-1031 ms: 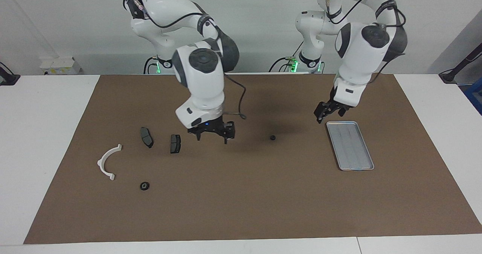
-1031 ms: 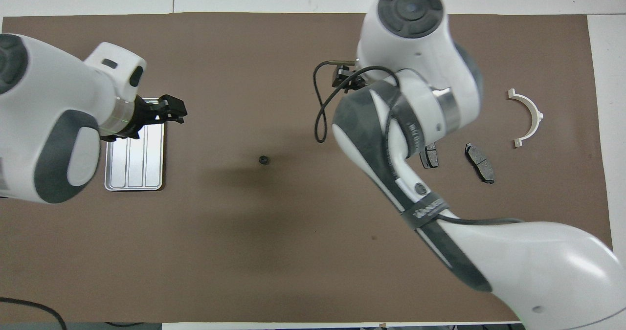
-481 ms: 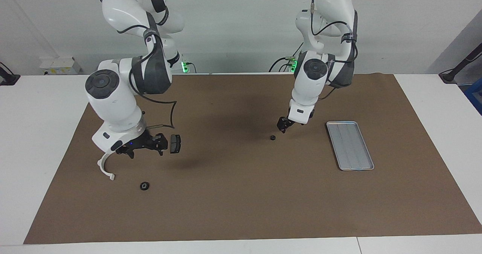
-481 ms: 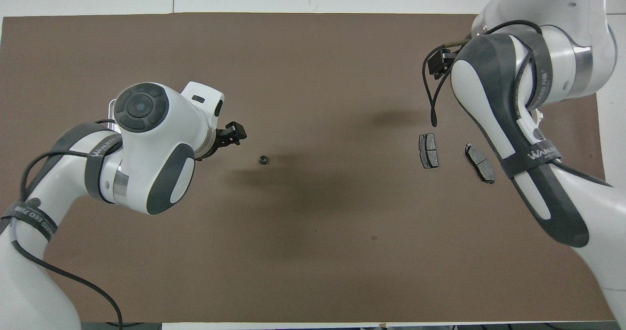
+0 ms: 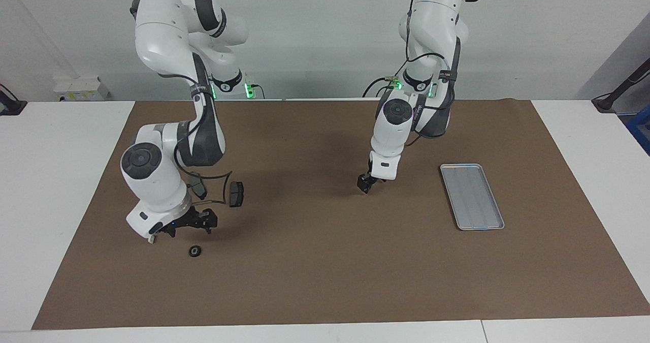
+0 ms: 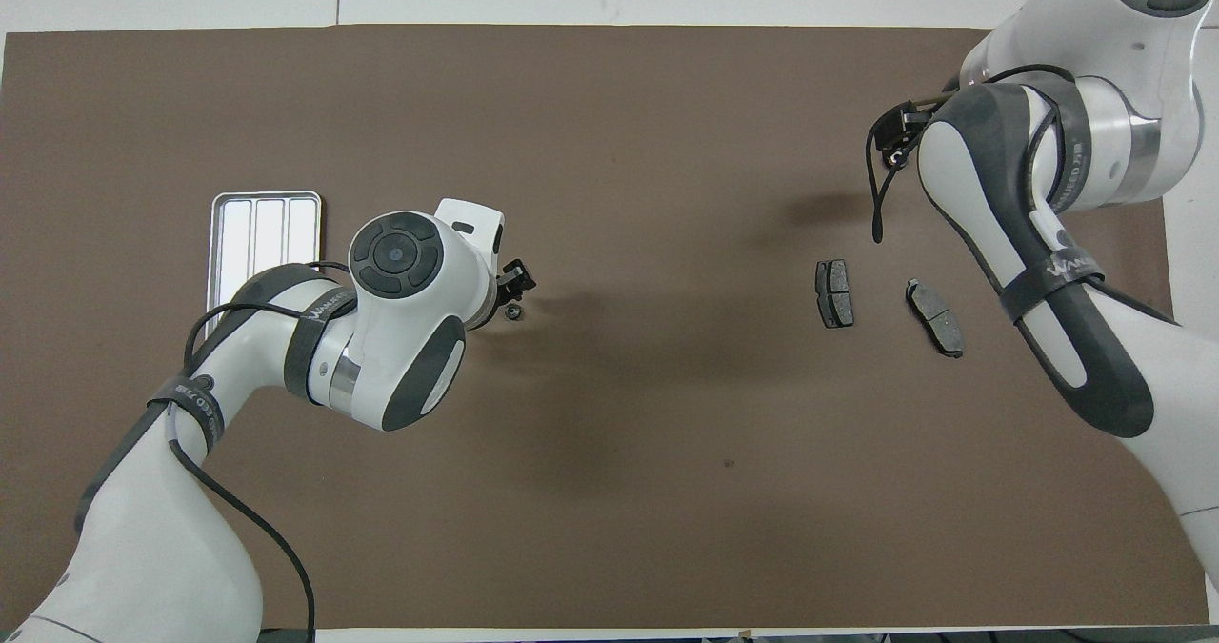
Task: Pick bearing gear from pile to tray
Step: 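Grasp the dark bearing on the table with the left gripper, then carry the bearing with the left gripper and lower it into the tray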
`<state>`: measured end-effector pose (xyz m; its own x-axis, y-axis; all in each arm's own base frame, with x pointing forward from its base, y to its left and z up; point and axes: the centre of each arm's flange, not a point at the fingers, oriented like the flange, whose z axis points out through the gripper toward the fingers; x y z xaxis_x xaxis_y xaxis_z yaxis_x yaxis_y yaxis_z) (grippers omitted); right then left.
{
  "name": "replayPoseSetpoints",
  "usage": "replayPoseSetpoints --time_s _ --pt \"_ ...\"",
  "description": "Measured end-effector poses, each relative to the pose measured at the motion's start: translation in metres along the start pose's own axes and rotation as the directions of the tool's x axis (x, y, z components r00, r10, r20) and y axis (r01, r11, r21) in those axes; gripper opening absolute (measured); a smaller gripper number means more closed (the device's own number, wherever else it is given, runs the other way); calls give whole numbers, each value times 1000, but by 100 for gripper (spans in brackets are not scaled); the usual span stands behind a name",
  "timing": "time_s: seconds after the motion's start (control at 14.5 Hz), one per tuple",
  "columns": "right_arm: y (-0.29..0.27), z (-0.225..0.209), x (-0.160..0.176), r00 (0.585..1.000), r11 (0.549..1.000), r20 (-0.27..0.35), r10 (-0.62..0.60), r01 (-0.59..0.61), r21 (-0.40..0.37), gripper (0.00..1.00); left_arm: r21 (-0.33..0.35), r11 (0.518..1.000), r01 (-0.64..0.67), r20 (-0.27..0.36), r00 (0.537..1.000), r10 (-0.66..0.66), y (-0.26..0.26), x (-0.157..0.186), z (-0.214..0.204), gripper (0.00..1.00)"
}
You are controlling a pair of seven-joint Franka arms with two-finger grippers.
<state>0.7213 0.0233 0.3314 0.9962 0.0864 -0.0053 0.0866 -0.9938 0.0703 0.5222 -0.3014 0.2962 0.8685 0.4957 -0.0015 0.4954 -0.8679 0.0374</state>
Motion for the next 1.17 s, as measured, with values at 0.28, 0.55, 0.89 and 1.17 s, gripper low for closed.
replayPoseSetpoints --time_s 0.28,0.55,0.89,1.17 --pt "0 24 4 1000 1000 -4 -1 1 3 100 -4 1000 20 -2 1000 -20 6 -9 1 80" --pt "7 35 7 1000 1000 -20 10 -10 2 100 -13 999 35 -6 999 -35 9 -12 1 74" --pt "15 50 9 999 1000 -34 21 -20 5 100 -16 999 40 -9 999 -40 6 -11 3 53" --pt "14 49 11 999 1000 -48 20 -20 6 100 -16 999 43 -11 999 -43 5 -9 1 24"
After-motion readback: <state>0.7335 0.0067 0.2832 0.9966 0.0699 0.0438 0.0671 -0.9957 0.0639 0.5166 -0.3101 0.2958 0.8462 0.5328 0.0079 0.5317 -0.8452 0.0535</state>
